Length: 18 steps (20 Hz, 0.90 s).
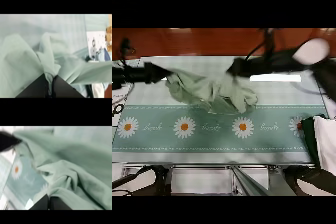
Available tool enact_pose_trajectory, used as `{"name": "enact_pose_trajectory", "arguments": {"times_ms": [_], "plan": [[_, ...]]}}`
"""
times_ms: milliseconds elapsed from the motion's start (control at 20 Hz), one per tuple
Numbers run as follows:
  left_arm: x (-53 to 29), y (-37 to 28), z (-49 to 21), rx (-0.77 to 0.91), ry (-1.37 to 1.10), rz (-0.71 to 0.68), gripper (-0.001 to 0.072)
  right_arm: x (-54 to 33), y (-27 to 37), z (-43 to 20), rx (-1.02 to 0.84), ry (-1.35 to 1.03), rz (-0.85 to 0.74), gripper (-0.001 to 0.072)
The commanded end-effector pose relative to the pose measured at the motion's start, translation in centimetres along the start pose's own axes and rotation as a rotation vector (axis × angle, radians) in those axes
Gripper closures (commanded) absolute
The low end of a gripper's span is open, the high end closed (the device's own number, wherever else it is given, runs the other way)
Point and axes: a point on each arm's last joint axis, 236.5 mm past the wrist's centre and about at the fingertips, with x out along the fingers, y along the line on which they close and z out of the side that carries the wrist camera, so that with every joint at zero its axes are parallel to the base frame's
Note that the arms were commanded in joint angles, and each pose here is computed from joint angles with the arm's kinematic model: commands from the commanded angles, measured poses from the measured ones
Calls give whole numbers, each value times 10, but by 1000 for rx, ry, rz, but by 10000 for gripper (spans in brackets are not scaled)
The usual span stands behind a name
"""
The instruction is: Fold the shirts.
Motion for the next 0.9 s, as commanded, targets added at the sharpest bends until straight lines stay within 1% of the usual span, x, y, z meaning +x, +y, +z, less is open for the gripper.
{"name": "enact_pose_trajectory", "arguments": {"times_ms": [0,100,250,400,500,650,850], "plan": [[-62,-122,60,286,-208,-24,686,-136,41,72,-209,-230,-129,689],[-107,-187,81,436,-344,16,686,-200,75,89,-317,-350,-177,690],[-174,-263,87,631,-507,138,686,-276,115,88,-430,-517,-248,689],[-227,-325,64,796,-651,270,686,-330,131,63,-483,-605,-336,690],[-245,-353,39,877,-702,319,686,-362,139,46,-506,-661,-391,690],[-255,-390,-8,963,-729,303,686,-388,153,16,-529,-685,-402,689],[-252,-413,-68,1013,-661,240,686,-385,146,-23,-495,-579,-411,689]]}}
